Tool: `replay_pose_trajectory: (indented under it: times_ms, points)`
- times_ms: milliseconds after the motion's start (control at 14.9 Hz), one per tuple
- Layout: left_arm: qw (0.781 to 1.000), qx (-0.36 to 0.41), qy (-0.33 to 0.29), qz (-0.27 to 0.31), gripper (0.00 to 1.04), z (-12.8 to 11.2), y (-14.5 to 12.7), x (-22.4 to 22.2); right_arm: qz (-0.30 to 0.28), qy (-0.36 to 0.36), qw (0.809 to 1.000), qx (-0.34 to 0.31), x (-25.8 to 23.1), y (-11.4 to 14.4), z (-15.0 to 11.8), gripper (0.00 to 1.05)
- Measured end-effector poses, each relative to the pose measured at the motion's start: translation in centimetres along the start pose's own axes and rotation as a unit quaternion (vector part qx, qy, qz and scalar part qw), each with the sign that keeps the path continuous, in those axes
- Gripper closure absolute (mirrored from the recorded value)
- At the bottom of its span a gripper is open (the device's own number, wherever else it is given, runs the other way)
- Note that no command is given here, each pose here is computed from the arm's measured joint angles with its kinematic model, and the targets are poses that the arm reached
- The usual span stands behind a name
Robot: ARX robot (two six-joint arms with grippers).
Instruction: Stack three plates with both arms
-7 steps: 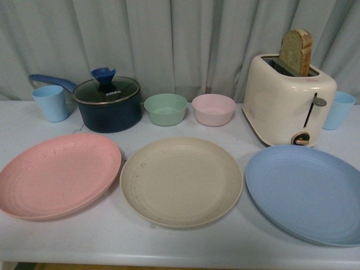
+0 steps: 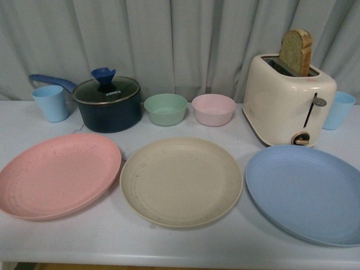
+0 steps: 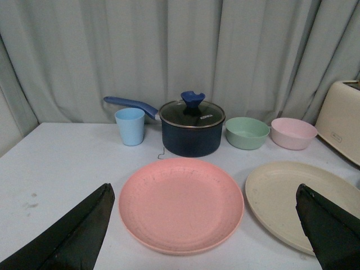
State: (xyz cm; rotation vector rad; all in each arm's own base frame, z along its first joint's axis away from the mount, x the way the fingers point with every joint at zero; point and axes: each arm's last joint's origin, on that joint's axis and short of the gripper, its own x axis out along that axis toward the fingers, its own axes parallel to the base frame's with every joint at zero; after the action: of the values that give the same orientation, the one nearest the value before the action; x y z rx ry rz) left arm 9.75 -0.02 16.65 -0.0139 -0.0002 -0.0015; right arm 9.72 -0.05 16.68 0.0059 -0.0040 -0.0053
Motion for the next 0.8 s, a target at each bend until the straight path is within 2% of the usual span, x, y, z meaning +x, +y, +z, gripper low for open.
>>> replay_pose_trajectory:
  times_ms: [803]
  points:
    - [1.0, 0.0, 0.0, 0.0, 0.07, 0.0, 0.0, 0.0, 0.0, 0.0, 1.0, 0.0, 0.0, 0.0, 0.0, 0.06]
